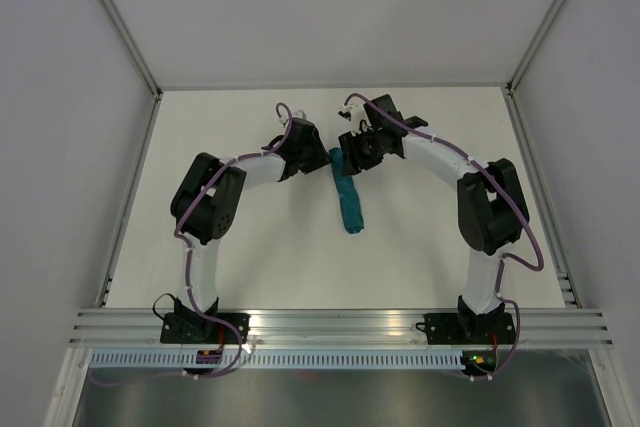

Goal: Fold the napkin, place the utensils inside, and roll it up
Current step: Roll the napkin with the utensil

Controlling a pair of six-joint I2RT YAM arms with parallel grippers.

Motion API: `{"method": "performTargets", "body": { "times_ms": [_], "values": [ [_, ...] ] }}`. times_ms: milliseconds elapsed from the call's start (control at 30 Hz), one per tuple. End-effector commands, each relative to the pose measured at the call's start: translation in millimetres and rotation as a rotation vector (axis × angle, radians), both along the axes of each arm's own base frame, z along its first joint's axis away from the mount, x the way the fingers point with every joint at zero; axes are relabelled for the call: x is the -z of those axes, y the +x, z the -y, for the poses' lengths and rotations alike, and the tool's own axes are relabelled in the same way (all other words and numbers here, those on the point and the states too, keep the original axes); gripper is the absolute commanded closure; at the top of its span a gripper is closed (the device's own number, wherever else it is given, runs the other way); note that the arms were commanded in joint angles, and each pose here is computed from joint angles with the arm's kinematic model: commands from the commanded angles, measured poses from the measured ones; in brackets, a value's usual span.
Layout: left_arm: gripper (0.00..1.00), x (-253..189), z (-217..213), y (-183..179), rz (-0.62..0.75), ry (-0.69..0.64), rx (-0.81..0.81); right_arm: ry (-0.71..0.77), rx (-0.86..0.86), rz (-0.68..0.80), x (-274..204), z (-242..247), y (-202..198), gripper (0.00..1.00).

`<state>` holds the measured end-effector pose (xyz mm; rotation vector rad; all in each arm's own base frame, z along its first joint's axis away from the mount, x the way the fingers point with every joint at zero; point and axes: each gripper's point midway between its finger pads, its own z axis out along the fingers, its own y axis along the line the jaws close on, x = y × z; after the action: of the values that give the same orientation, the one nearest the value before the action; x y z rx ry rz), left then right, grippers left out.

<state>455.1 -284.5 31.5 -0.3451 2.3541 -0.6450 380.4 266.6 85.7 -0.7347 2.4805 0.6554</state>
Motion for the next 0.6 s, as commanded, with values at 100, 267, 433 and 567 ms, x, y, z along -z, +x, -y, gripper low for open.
{"method": "performTargets", "body": {
  "times_ms": [100, 267, 433, 567],
  "values": [
    [0.56, -11.3, 7.5, 11.8, 0.025, -0.015, 0.001, 0.033, 0.052, 0.028, -28.7, 16.1, 12.0, 0.50],
    [0.56, -9.5, 10.1, 13.7, 0.022, -0.011, 0.011, 0.016, 0.058, 0.026, -18.9, 21.4, 13.0, 0.52],
    [0.56, -11.5, 16.4, 20.0, 0.027, -0.009, 0.042, -0.004, 0.067, 0.006, -9.5, 29.4, 8.9, 0.52],
    [0.56, -6.3, 20.5, 19.7, 0.005, -0.005, 0.060, -0.005, 0.079, -0.002, -9.4, 36.5, 6.6, 0.53]
  ]
}}
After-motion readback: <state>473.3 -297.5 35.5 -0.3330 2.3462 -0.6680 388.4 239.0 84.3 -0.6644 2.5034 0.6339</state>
